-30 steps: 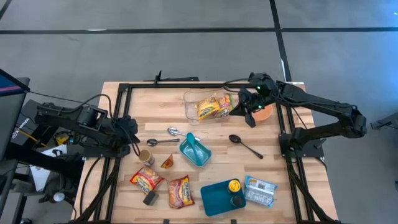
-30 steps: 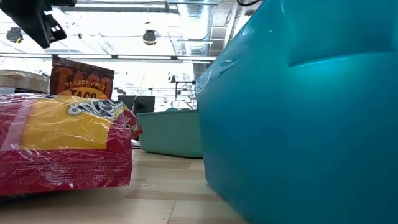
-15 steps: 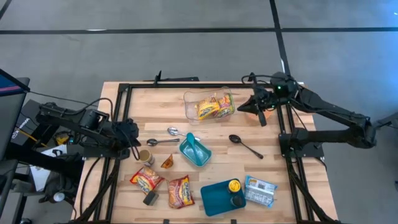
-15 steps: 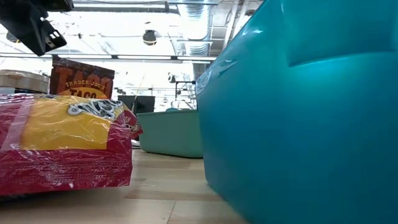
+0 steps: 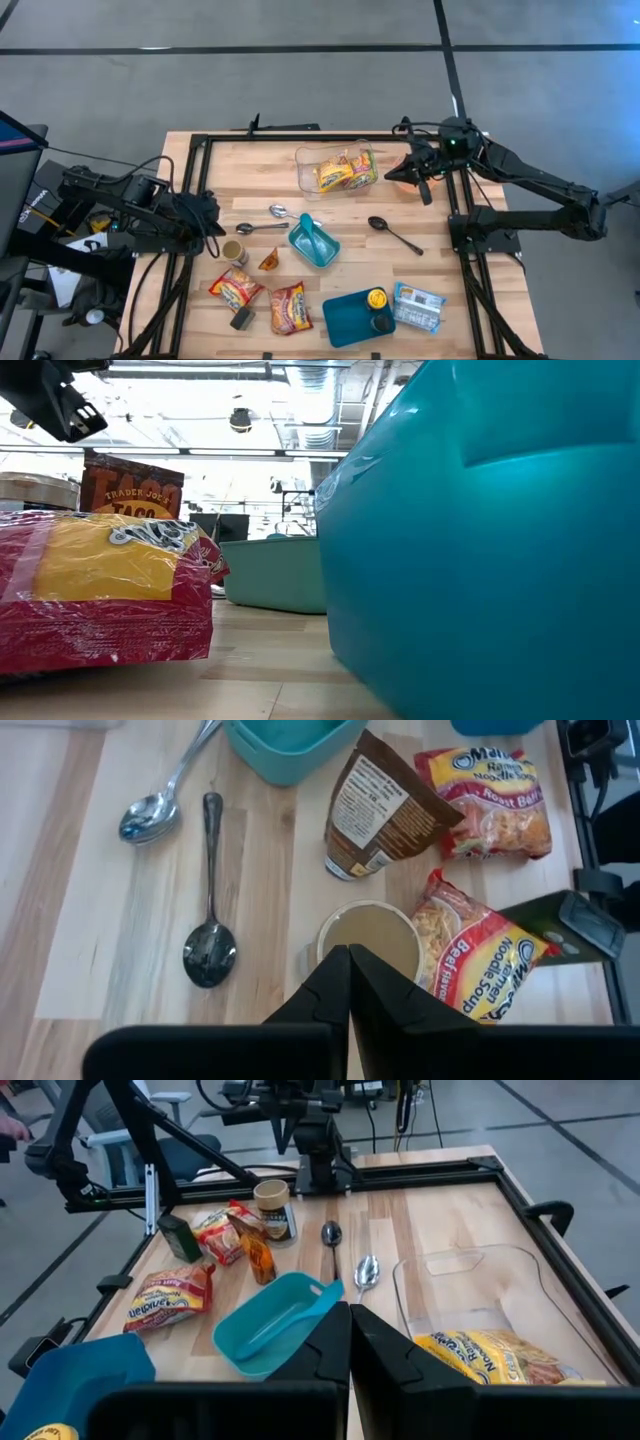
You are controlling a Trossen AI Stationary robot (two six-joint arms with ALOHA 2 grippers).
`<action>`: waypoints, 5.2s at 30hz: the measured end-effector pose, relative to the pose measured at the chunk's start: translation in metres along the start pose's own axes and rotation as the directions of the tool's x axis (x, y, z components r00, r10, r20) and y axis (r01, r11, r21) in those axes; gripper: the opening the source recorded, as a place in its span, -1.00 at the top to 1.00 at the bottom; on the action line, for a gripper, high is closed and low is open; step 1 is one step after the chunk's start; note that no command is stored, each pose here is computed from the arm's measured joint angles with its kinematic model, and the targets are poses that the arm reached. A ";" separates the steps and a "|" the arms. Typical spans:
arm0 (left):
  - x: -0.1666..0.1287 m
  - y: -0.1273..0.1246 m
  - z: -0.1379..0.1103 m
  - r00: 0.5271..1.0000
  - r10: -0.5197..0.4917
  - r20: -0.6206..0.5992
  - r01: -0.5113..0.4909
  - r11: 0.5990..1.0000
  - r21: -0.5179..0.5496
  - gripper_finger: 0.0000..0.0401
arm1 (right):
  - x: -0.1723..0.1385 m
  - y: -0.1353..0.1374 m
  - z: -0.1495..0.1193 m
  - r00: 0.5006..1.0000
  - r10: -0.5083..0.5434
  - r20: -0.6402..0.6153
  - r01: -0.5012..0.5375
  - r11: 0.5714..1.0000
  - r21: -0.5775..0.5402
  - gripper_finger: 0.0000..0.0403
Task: Pick & Place Food Item
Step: Put the golden seasoning bottle into the blue bin
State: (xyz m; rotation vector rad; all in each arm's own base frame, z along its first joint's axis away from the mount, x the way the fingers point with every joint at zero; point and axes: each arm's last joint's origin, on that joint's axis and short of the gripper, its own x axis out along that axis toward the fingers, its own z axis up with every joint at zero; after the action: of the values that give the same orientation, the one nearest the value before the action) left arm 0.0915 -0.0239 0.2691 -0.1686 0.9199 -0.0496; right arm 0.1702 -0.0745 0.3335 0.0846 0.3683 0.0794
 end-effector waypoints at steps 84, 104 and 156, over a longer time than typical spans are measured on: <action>0.050 0.001 -0.023 0.952 -0.046 -0.302 -0.012 0.983 -0.186 -0.53 | 0.000 0.000 -0.003 1.000 -0.004 -0.026 0.007 0.996 0.093 1.00; 0.094 -0.001 -0.036 0.966 -0.190 -0.177 0.153 0.967 -0.201 -0.50 | 0.000 0.000 -0.003 1.000 -0.004 -0.028 0.006 0.996 0.088 1.00; 0.126 -0.001 -0.021 0.991 0.019 0.130 -0.042 0.984 0.176 -0.50 | 0.000 0.000 -0.003 0.999 -0.003 -0.032 0.006 0.996 0.090 1.00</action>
State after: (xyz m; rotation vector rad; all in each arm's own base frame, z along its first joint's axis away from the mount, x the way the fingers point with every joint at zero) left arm 0.1517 -0.0417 0.1575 0.0091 0.7855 -0.0910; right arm 0.1693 -0.0741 0.3303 0.1717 0.4044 0.0597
